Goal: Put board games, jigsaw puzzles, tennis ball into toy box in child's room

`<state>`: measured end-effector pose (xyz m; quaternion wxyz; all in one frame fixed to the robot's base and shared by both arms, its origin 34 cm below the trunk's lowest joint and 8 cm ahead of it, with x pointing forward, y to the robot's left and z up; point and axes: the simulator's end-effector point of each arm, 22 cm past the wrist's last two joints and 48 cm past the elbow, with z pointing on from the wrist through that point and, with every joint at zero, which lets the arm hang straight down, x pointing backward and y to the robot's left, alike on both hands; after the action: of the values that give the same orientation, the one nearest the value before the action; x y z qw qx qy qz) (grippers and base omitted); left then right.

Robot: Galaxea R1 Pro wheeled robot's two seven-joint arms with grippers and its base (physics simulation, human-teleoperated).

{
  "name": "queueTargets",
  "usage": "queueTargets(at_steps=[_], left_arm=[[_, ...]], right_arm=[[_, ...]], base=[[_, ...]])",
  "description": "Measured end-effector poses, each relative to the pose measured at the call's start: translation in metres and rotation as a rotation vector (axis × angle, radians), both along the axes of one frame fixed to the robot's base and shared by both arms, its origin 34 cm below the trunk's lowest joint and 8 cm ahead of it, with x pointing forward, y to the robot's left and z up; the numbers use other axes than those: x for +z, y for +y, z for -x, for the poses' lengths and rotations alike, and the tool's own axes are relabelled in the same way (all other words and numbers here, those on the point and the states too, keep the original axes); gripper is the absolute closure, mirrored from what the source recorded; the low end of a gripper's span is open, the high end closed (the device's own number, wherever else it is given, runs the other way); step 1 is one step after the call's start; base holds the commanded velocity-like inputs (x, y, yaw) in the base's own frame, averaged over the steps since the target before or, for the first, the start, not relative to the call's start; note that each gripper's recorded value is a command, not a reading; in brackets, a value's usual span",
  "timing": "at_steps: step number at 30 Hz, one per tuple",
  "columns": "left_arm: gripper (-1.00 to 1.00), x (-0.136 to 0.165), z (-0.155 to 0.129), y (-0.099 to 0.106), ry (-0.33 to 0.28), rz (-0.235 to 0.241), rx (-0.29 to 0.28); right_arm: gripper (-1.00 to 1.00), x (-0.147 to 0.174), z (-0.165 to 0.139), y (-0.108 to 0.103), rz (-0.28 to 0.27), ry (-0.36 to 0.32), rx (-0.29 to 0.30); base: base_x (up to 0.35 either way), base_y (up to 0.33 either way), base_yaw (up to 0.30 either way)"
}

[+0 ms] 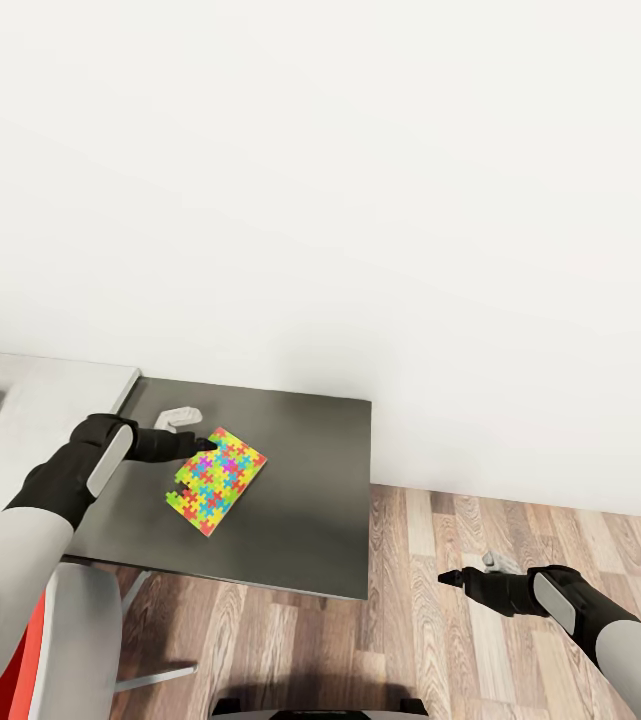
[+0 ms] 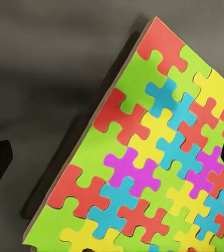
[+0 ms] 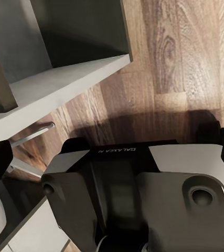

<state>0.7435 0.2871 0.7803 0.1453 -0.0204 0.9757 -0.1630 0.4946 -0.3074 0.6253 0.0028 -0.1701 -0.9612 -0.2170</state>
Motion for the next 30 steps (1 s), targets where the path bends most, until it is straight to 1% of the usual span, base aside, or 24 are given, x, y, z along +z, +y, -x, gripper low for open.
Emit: queueTargets(at_steps=[7,11,15,19,23,30], left_arm=[[-1.0,-0.001,0.006,-0.003,0.031,0.014,-0.002],[-1.0,-0.001,0.008,-0.005,0.038,0.025,-0.004],[-1.0,0.001,0.008,-0.008,0.039,0.041,-0.007],[-1.0,0.003,0.008,-0.014,0.037,0.07,-0.015],[-1.0,0.005,0.009,-0.018,0.035,0.091,-0.021],[-1.0,0.006,0.009,-0.02,0.036,0.101,-0.024]], right_arm=[[-1.0,0.0,0.0,0.0,0.0,0.0,0.0],[-1.0,0.0,0.0,0.0,-0.001,0.0,0.0],[-1.0,0.0,0.0,0.0,-0.001,0.0,0.0],[-1.0,0.0,0.0,0.0,0.001,0.001,0.0],[-1.0,-0.002,0.001,-0.003,0.015,0.006,0.001],[-1.0,-0.003,0.002,-0.005,0.025,0.009,0.002]], base=[[0.0,0.0,0.0],[0.0,0.0,0.0],[0.0,0.0,0.0],[0.0,0.0,0.0],[0.0,0.0,0.0],[0.0,0.0,0.0]])
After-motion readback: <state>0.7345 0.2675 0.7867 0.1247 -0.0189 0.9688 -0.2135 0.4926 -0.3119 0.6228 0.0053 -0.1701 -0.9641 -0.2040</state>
